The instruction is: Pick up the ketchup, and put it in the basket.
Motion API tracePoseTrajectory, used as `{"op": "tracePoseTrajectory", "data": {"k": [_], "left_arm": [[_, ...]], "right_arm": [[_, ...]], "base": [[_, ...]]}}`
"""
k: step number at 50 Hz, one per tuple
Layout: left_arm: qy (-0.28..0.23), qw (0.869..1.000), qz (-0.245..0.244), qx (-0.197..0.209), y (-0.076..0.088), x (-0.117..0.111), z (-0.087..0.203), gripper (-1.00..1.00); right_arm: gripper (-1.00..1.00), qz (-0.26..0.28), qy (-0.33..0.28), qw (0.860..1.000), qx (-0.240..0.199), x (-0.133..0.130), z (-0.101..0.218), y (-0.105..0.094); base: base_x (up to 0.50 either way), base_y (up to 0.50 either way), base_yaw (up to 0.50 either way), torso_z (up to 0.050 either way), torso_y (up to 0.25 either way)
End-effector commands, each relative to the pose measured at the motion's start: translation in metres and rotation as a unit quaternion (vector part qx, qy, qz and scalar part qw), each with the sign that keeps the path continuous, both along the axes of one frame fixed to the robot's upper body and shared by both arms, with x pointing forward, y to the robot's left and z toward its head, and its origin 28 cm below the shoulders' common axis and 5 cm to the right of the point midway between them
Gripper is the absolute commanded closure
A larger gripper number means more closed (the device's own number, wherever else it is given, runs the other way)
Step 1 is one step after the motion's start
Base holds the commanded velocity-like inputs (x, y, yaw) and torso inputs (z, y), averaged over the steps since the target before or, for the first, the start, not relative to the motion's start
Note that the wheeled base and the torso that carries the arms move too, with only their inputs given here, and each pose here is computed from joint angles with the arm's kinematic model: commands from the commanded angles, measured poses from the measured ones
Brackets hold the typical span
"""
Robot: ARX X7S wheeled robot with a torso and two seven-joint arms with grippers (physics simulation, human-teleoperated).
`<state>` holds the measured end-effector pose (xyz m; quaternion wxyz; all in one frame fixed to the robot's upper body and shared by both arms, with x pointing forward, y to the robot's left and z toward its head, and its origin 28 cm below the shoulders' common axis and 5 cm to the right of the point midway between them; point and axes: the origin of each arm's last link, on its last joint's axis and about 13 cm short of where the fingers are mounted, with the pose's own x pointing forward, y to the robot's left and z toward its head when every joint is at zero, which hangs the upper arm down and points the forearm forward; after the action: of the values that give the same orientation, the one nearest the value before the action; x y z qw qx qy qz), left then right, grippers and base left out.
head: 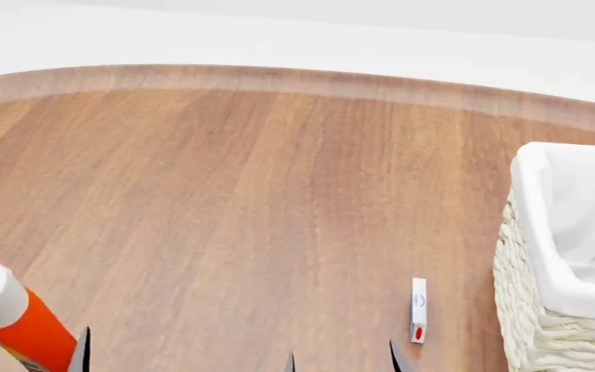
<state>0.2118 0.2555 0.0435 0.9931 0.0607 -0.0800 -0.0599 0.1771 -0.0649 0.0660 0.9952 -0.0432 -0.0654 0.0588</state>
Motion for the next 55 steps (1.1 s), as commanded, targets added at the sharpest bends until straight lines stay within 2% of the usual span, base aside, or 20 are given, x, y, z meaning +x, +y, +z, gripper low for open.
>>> {"op": "tracePoseTrajectory", "data": {"k": [1, 14, 22, 24, 25, 27, 28, 32, 45, 48, 49, 51, 54, 55], "left_arm": [[-0.029, 0.998, -0.062, 0.012, -0.018, 0.032, 0.04, 1.0], [-0.039, 0.987, -0.155, 0.033, -0.027, 0.077, 0.069, 1.0], [0.008, 0.973, -0.229, 0.024, -0.032, 0.1, 0.077, 1.0], [0.005, 0.974, -0.227, 0.025, -0.032, 0.106, 0.078, 1.0], [0.029, 0.968, -0.248, 0.011, -0.032, 0.113, 0.079, 1.0], [0.043, 0.964, -0.261, 0.006, -0.033, 0.122, 0.082, 1.0], [0.031, 0.968, -0.247, 0.018, -0.034, 0.127, 0.083, 1.0], [0.041, 0.966, -0.254, -0.011, -0.037, 0.14, 0.092, 1.0], [0.06, 0.959, -0.274, 0.023, -0.047, 0.166, 0.099, 1.0], [0.071, 0.953, -0.295, 0.022, -0.048, 0.171, 0.105, 1.0], [0.084, 0.945, -0.316, 0.02, -0.048, 0.171, 0.106, 1.0], [0.086, 0.943, -0.32, 0.022, -0.049, 0.173, 0.106, 1.0], [0.109, 0.924, -0.364, 0.032, -0.051, 0.174, 0.103, 1.0], [0.108, 0.923, -0.367, 0.037, -0.051, 0.176, 0.103, 1.0]], "right_arm": [[-1.0, 0.0, 0.0, 1.0, 0.001, 0.0, 0.0, 0.0], [-1.0, 0.002, 0.0, 1.0, 0.002, 0.001, 0.0, -0.001], [-1.0, 0.002, 0.0, 1.0, 0.001, 0.0, 0.0, -0.001], [-1.0, 0.002, 0.001, 1.0, 0.001, 0.0, -0.001, -0.001], [-1.0, 0.002, 0.0, 1.0, 0.001, 0.0, 0.0, -0.001], [-1.0, 0.002, 0.0, 1.0, 0.001, 0.0, 0.0, -0.001], [-1.0, 0.002, 0.001, 1.0, 0.001, 0.0, -0.001, -0.001], [-1.0, 0.003, 0.002, 1.0, 0.0, 0.001, -0.001, 0.0], [-1.0, 0.003, 0.003, 1.0, -0.001, 0.001, -0.002, 0.0], [-1.0, 0.004, 0.005, 1.0, -0.003, 0.001, -0.003, 0.001], [-1.0, 0.005, 0.005, 1.0, -0.003, 0.001, -0.003, 0.001], [-1.0, 0.005, 0.005, 1.0, -0.004, 0.001, -0.004, 0.001], [-1.0, 0.006, 0.006, 1.0, -0.002, 0.001, -0.004, 0.001], [-1.0, 0.005, 0.006, 1.0, -0.003, 0.001, -0.004, 0.001]], "base": [[0.0, 0.0, 0.0, 0.0, 0.0], [0.0, 0.0, 0.0, 0.0, 0.001], [0.0, 0.0, 0.0, 0.0, 0.0], [0.0, 0.0, 0.0, 0.0, 0.0], [0.0, 0.0, 0.0, 0.0, 0.0], [0.0, 0.0, 0.0, 0.0, 0.0], [0.0, 0.0, 0.0, 0.0, 0.0], [0.0, 0.0, 0.0, 0.0, 0.0], [0.0, 0.0, 0.0, 0.0, 0.001], [0.0, 0.0, 0.0, 0.0, 0.0], [0.0, 0.0, 0.0, 0.0, 0.0], [0.0, 0.0, 0.0, 0.0, 0.0], [0.0, 0.0, 0.0, 0.0, 0.0], [0.0, 0.0, 0.0, 0.0, 0.0]]}}
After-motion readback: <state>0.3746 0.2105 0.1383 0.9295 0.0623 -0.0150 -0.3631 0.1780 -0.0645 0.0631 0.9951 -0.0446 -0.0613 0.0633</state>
